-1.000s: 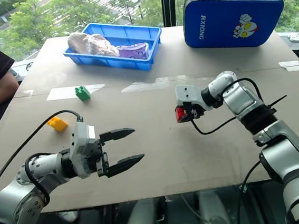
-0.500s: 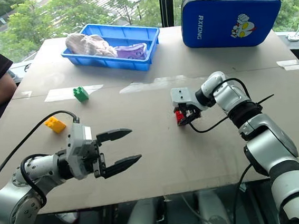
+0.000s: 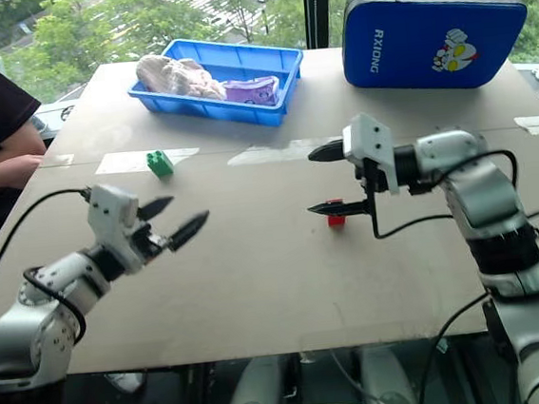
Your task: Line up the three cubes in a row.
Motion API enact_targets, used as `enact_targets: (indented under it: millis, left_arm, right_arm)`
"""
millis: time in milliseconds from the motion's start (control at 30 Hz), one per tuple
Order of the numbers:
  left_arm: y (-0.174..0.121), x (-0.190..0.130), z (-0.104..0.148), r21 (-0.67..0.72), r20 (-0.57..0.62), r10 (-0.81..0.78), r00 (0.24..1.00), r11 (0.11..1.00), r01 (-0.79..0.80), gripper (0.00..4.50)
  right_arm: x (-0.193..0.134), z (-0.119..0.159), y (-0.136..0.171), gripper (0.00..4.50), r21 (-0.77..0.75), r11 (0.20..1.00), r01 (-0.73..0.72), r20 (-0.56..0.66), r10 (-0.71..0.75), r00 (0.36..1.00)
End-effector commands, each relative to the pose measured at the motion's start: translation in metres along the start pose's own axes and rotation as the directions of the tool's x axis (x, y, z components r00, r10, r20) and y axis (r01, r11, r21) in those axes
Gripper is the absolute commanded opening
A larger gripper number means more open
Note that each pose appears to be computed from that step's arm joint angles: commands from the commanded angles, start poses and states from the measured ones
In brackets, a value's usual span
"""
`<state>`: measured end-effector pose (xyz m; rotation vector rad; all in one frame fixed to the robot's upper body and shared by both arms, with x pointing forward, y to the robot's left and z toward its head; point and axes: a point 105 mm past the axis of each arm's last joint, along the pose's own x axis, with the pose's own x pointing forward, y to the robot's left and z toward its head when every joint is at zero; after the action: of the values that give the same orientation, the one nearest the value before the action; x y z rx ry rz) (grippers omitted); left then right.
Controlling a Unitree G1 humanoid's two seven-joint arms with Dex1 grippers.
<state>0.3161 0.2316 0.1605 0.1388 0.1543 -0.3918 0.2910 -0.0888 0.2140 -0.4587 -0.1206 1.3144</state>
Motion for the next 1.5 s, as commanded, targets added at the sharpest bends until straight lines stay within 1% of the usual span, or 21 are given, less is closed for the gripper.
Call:
enact_targets:
  millis: [33,100,300,500,667,767,833,900,933,967,1000,1067,1133,1167,1200,1233,1267,1300,1367,1433,1500]
  left_arm:
    - [0.049,0.015,0.025,-0.006,-0.042,0.274,0.961,0.961,-0.275,4.5]
    - [0.065,0.026,0.028,-0.029,-0.087,0.356,0.931,0.933,-0.359,4.5]
    - [0.087,0.069,0.027,-0.075,-0.152,0.472,0.868,0.87,-0.486,4.5]
    - [0.092,0.09,0.022,-0.045,-0.173,0.523,0.834,0.842,-0.538,4.5]
    - [0.097,0.1,0.008,-0.026,-0.216,0.513,0.831,0.847,-0.53,4.5]
    - [0.098,0.102,0.0,-0.006,-0.236,0.515,0.824,0.847,-0.531,3.77]
    - [0.099,0.104,-0.001,-0.005,-0.231,0.518,0.824,0.846,-0.534,2.97]
    - [0.099,0.104,-0.002,-0.007,-0.226,0.518,0.825,0.846,-0.533,1.9]
    - [0.099,0.104,-0.002,-0.007,-0.221,0.518,0.826,0.847,-0.532,1.52]
    - [0.1,0.104,-0.001,0.0,-0.215,0.519,0.828,0.847,-0.531,1.26]
    - [0.101,0.103,0.002,-0.01,-0.189,0.511,0.838,0.853,-0.522,1.33]
    - [0.097,0.102,0.011,0.028,-0.134,0.456,0.88,0.889,-0.457,1.32]
    - [0.08,0.104,0.019,0.035,-0.076,0.305,0.949,0.952,-0.303,1.32]
    - [0.063,0.104,0.021,0.002,-0.053,0.177,0.983,0.984,-0.177,1.32]
    - [0.039,0.1,0.024,0.051,-0.026,0.002,1.0,0.999,0.0,1.32]
    - [0.001,0.087,0.022,0.127,-0.016,-0.26,0.965,0.957,0.26,1.32]
    - [-0.028,0.073,0.018,0.177,-0.035,-0.442,0.896,0.88,0.441,1.32]
    - [-0.045,0.062,0.011,0.206,-0.083,-0.547,0.833,0.809,0.551,1.32]
    - [-0.059,0.054,0.004,0.194,-0.14,-0.634,0.76,0.736,0.649,1.32]
    - [-0.073,0.053,-0.002,0.272,-0.213,-0.706,0.676,0.621,0.735,1.32]
    - [-0.081,0.057,-0.002,0.304,-0.246,-0.737,0.63,0.558,0.772,1.32]
  right_arm:
    - [-0.025,0.035,0.013,4.46,0.021,0.972,0.236,0.126,-0.236,0.963]
    - [-0.029,0.036,0.024,4.46,0.056,0.95,0.306,0.119,-0.311,0.943]
    - [-0.029,0.035,0.054,4.46,0.07,0.934,0.351,0.084,-0.356,0.931]
    - [-0.033,0.038,0.053,4.46,0.067,0.922,0.381,0.083,-0.386,0.919]
    - [-0.037,0.035,0.056,4.46,0.057,0.919,0.391,0.052,-0.394,0.918]
    - [-0.038,0.033,0.057,4.5,0.051,0.919,0.39,0.037,-0.392,0.919]
    - [-0.039,0.032,0.057,4.5,0.051,0.919,0.39,0.034,-0.392,0.919]
    - [-0.04,0.031,0.058,4.5,0.048,0.92,0.389,0.026,-0.391,0.92]
    - [-0.041,0.031,0.058,4.5,0.048,0.92,0.389,0.024,-0.39,0.921]
    - [-0.041,0.031,0.058,4.5,0.048,0.92,0.388,0.022,-0.389,0.921]
    - [-0.042,0.03,0.058,4.5,0.048,0.921,0.386,0.02,-0.387,0.922]
    - [-0.043,0.028,0.06,4.5,0.048,0.925,0.378,0.009,-0.379,0.926]
    - [-0.046,0.026,0.062,4.5,0.045,0.93,0.365,-0.004,-0.365,0.931]
    - [-0.047,0.024,0.063,4.5,0.045,0.932,0.36,-0.013,-0.36,0.933]
    - [-0.05,0.021,0.064,4.5,0.047,0.934,0.353,-0.029,-0.352,0.936]
    - [-0.054,0.017,0.065,4.5,0.044,0.937,0.347,-0.049,-0.345,0.937]
    - [-0.057,0.014,0.066,4.5,0.04,0.939,0.342,-0.062,-0.34,0.939]
    - [-0.059,0.013,0.066,4.5,0.04,0.94,0.34,-0.068,-0.337,0.939]
    - [-0.061,0.01,0.066,4.5,0.038,0.942,0.335,-0.074,-0.332,0.941]
    - [-0.064,0.008,0.068,4.5,0.049,0.942,0.332,-0.073,-0.329,0.942]
    - [-0.066,0.006,0.07,4.5,0.061,0.942,0.331,-0.069,-0.327,0.943]
